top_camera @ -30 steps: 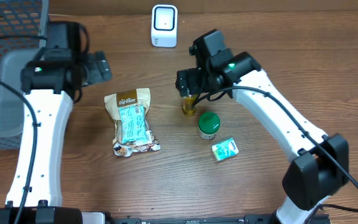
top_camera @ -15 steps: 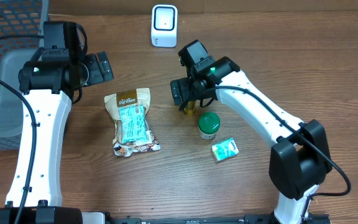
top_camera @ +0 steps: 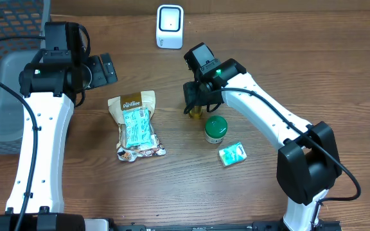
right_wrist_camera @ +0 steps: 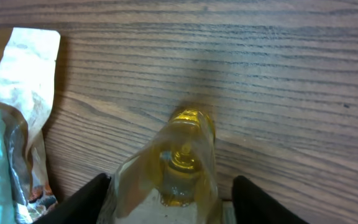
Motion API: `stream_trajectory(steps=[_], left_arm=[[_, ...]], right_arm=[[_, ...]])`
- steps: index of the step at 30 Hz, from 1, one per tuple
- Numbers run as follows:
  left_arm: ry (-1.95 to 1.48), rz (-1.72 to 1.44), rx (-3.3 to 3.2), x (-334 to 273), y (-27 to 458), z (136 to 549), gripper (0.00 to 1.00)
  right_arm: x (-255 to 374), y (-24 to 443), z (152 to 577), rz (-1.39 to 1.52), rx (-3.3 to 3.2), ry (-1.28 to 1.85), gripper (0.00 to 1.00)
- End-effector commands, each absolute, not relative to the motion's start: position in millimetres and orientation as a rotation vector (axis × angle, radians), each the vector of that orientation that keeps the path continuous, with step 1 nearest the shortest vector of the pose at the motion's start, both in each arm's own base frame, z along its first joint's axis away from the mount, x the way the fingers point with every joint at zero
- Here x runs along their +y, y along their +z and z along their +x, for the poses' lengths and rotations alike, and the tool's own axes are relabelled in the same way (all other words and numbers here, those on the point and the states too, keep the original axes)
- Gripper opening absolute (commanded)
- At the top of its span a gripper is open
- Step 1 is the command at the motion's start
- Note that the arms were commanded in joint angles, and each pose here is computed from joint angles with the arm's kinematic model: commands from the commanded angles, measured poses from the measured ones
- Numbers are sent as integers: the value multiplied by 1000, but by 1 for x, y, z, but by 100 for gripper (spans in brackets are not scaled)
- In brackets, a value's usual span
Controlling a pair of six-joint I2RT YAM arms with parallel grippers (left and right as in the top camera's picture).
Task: Scan the item barcode
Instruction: 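Lower the right gripper and grasp the yellow soap bottle from above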
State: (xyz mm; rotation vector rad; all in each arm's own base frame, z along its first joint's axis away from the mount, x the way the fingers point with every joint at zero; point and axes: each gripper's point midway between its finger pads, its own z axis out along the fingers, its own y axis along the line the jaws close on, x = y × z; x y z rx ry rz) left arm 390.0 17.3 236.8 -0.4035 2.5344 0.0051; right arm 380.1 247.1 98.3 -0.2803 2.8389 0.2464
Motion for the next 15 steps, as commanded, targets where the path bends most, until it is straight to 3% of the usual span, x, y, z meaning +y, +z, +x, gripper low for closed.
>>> stream_trajectory(steps=[1, 3, 6, 8, 12, 15], left_arm=[[-1, -375, 2532, 15, 239, 392, 100], [-1, -375, 2532, 15, 239, 392, 99], [-1, -375, 2532, 15, 239, 392, 100], [-1, -375, 2532, 15, 239, 392, 100], [-1, -375, 2532, 15, 239, 392, 100], [-1, -375, 2532, 15, 239, 392, 100]], right_arm=[[249, 102, 383, -278, 2822, 240, 51], [249, 102, 383, -278, 2822, 240, 43], [249, 102, 383, -278, 2821, 241, 41], [249, 102, 383, -279, 2822, 241, 42], [249, 102, 383, -279, 2822, 241, 53], [249, 101, 383, -279, 2824, 239, 53]])
